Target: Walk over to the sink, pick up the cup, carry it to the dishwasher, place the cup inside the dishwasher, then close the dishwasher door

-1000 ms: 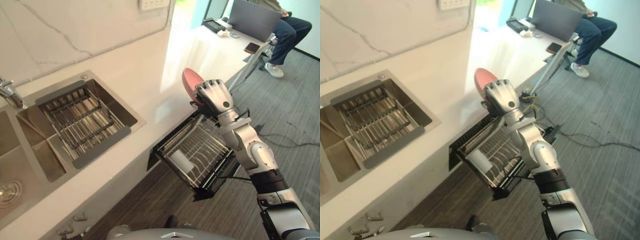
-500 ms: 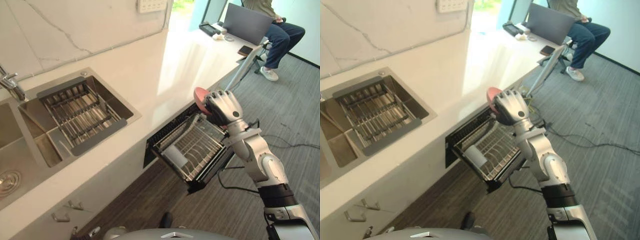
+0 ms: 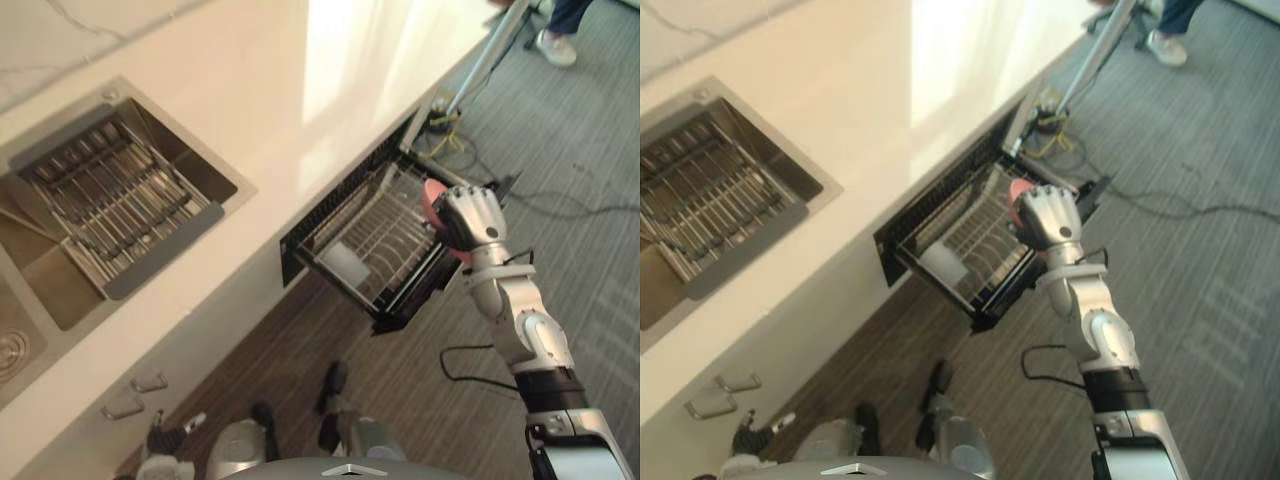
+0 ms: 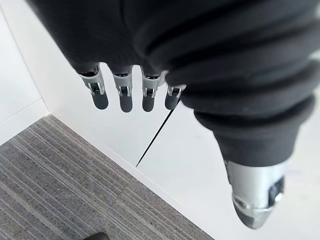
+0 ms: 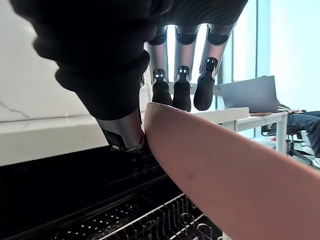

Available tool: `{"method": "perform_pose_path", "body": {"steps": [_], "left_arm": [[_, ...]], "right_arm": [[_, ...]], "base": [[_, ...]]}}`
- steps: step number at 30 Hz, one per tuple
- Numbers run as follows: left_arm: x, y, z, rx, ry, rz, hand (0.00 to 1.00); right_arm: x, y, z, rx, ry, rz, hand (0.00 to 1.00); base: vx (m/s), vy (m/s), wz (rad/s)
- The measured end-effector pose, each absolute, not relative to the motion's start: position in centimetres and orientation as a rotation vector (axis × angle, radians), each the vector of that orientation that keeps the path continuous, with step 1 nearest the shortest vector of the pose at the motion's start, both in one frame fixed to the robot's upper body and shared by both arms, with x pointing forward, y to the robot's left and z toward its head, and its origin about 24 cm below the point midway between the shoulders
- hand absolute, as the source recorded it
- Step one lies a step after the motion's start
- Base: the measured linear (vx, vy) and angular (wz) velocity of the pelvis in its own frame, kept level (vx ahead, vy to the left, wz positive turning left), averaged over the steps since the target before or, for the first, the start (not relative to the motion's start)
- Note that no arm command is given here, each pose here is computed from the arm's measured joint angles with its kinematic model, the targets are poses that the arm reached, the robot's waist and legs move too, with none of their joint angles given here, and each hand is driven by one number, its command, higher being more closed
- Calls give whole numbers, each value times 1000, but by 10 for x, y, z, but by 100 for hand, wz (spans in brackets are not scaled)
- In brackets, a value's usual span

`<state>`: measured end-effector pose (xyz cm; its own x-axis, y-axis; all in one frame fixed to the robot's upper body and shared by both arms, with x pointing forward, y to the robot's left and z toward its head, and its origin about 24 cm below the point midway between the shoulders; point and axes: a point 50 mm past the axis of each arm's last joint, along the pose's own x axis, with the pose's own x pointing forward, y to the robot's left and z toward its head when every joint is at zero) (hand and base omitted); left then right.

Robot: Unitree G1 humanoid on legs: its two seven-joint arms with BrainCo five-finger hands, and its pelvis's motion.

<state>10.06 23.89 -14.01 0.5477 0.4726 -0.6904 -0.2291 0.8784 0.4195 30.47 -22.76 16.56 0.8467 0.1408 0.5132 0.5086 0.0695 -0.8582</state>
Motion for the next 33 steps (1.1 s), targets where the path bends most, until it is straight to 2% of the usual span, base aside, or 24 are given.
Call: {"method": "perform_pose_path", "body": {"steps": [6,10,18,26,27,33], "left_arm": [[121,238,-136,136,861,484,0],[127,237,-135,107,846,490,0],[152,217,-130,80,807,404,0],[169,199,-126,90,779,307,0],[169,196,-126,87,776,298,0],[171,188,-126,75,769,275,0]], "right_arm": [[322,-229,218,-1512,-665,-413,100],[336,-219,236,-1555,-709,-388,100],[362,-219,248,-1583,-634,-350,100],[378,-254,255,-1576,-422,-407,100],[378,-258,257,-1580,-411,-420,0],[378,-282,269,-1473,-337,-536,0]], "base": [[-92,171,4],[-89,179,13],[-26,140,14],[-6,148,12],[5,137,-1],[13,108,-2]]}}
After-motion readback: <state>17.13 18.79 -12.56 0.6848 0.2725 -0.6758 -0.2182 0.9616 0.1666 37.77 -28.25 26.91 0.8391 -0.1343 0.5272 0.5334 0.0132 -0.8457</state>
